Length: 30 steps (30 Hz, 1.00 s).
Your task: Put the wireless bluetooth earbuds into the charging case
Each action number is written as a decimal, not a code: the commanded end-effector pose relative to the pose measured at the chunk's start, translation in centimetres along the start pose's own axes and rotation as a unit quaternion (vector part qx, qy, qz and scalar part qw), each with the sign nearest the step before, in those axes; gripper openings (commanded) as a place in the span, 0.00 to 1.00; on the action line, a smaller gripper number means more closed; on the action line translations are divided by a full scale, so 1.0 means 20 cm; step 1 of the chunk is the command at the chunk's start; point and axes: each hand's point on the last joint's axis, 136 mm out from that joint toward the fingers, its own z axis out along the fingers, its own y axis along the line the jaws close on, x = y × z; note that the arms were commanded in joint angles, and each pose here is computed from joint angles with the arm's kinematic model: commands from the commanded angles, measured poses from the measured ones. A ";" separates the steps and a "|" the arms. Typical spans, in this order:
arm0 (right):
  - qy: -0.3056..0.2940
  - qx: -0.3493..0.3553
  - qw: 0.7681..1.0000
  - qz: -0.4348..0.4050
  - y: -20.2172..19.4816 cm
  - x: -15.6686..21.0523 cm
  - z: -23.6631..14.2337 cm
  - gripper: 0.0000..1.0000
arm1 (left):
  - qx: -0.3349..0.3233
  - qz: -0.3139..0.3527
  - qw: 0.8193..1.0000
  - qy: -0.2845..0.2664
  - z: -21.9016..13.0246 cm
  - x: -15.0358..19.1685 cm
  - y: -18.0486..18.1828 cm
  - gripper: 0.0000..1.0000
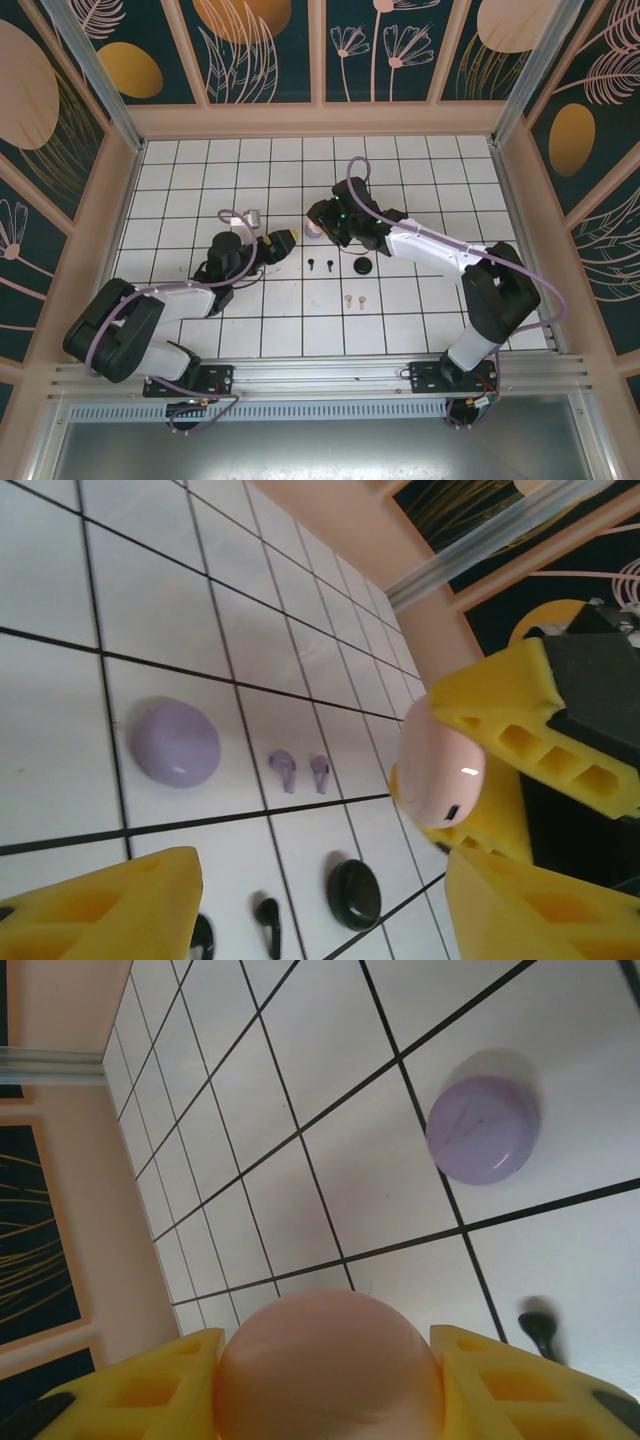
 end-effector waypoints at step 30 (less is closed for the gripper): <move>0.032 -0.047 0.998 0.031 0.22 0.11 0.10 0.35 | 0.056 0.031 0.997 -0.039 0.09 -0.03 -0.12 0.50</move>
